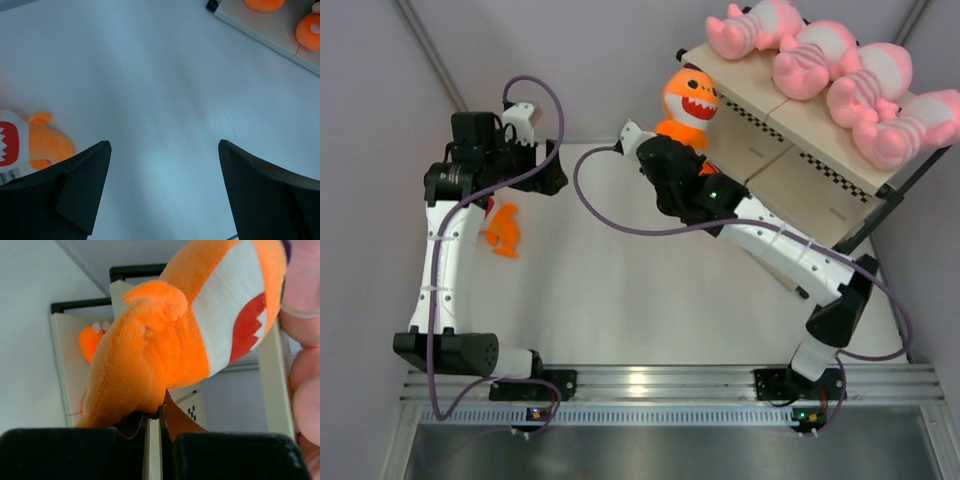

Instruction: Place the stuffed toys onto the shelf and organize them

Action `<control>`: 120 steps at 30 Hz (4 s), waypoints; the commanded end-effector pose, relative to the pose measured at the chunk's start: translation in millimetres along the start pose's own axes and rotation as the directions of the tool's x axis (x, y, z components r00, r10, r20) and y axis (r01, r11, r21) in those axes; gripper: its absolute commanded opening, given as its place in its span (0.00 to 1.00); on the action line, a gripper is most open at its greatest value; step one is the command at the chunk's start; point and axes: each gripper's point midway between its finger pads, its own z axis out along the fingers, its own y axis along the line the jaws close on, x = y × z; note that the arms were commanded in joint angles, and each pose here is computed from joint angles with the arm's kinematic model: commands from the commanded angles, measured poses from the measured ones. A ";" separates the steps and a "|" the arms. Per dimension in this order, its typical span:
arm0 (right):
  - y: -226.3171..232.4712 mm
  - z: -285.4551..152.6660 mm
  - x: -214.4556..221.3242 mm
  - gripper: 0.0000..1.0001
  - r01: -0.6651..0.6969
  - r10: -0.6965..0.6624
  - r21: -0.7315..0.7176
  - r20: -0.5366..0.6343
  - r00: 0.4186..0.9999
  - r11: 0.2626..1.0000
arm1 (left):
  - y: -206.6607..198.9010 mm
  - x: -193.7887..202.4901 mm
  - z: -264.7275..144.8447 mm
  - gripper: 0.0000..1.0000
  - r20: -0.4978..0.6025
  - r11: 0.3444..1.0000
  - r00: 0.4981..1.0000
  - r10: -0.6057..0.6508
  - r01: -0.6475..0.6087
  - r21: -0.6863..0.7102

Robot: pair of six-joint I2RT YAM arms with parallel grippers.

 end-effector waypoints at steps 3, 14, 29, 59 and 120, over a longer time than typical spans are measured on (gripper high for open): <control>-4.1 31.8 52.3 0.00 0.080 -0.067 0.041 -0.257 0.964 0.996 | 6.6 -1.1 4.0 0.93 -0.006 0.999 0.999 0.041 -0.041 -0.015; -6.6 65.4 88.0 0.00 0.063 -0.041 0.045 -0.381 0.924 0.997 | 5.1 4.9 8.8 0.93 -0.024 0.999 0.999 0.043 -0.043 0.005; -23.8 105.9 102.7 0.10 0.024 0.009 0.077 -0.403 0.915 0.997 | 2.2 4.5 4.5 0.93 -0.014 0.999 0.999 0.045 -0.045 0.011; -6.1 42.0 24.1 0.90 -0.079 0.071 -0.077 -0.102 0.992 0.994 | -5.8 10.0 0.6 0.94 -0.013 0.998 0.999 0.045 -0.044 0.045; -18.4 -19.7 1.2 0.99 -0.606 0.629 -0.404 -0.092 0.772 0.685 | -207.7 157.2 26.4 0.85 -0.104 0.635 0.710 0.697 -0.543 0.550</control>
